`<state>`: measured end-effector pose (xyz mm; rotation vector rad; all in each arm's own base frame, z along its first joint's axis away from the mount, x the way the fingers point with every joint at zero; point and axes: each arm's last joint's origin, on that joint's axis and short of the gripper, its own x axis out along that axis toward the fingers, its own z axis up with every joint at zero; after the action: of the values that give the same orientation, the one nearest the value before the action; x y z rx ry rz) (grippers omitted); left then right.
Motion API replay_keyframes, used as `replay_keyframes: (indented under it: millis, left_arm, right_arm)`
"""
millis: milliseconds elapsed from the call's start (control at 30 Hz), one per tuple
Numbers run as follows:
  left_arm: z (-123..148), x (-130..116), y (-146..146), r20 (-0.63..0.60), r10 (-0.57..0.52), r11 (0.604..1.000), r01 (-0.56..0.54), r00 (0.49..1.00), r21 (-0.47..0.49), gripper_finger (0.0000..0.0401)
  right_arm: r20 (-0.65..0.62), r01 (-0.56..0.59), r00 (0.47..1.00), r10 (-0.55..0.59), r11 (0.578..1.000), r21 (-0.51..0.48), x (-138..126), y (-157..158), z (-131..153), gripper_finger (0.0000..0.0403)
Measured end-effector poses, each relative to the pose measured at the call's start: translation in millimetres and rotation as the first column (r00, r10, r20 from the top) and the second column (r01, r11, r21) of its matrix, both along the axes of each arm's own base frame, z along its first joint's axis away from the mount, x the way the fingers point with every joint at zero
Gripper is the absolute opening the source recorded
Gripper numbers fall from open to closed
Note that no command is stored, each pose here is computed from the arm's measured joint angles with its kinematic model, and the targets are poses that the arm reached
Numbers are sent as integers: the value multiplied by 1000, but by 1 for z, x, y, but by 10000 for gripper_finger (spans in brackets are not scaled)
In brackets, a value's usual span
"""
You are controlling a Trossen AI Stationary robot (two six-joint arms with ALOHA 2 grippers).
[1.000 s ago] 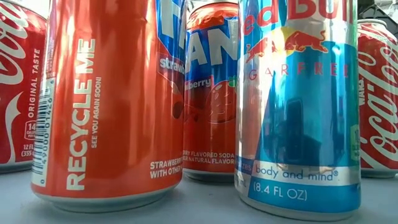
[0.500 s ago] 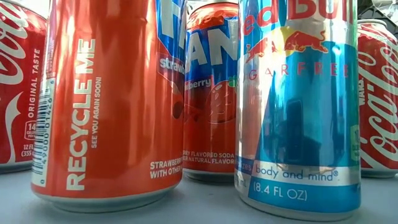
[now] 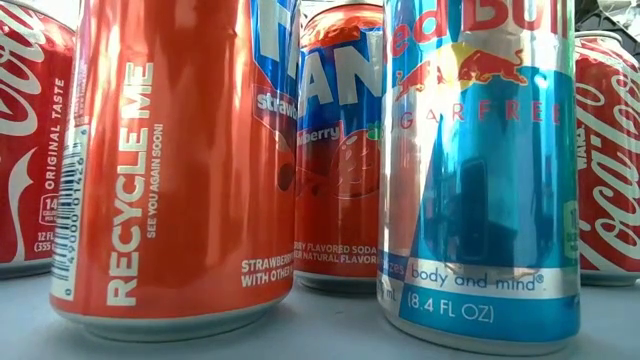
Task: Place canned beverage on shelf
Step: Put the left blue soda can on the shelf aligned with the other blue soda can
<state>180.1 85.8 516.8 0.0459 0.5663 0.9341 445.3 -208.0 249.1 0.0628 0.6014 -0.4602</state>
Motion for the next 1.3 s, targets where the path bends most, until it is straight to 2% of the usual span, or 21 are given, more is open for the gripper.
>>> replay_keyframes:
  millis: [300,533,1300]
  left_arm:
    - [0,0,0,0,1,1000,-1,1000,1,0]
    - [0,0,0,0,0,1000,0,1000,0,0]
    - [0,0,0,-11,-6,1000,6,1000,7,0]
  right_arm:
    - [-3,-3,1000,3,1000,1,0,1,0,137]
    - [8,-16,1000,16,1000,-7,2,3,1,101]
    - [53,-29,998,31,998,-53,4,1,6,96]
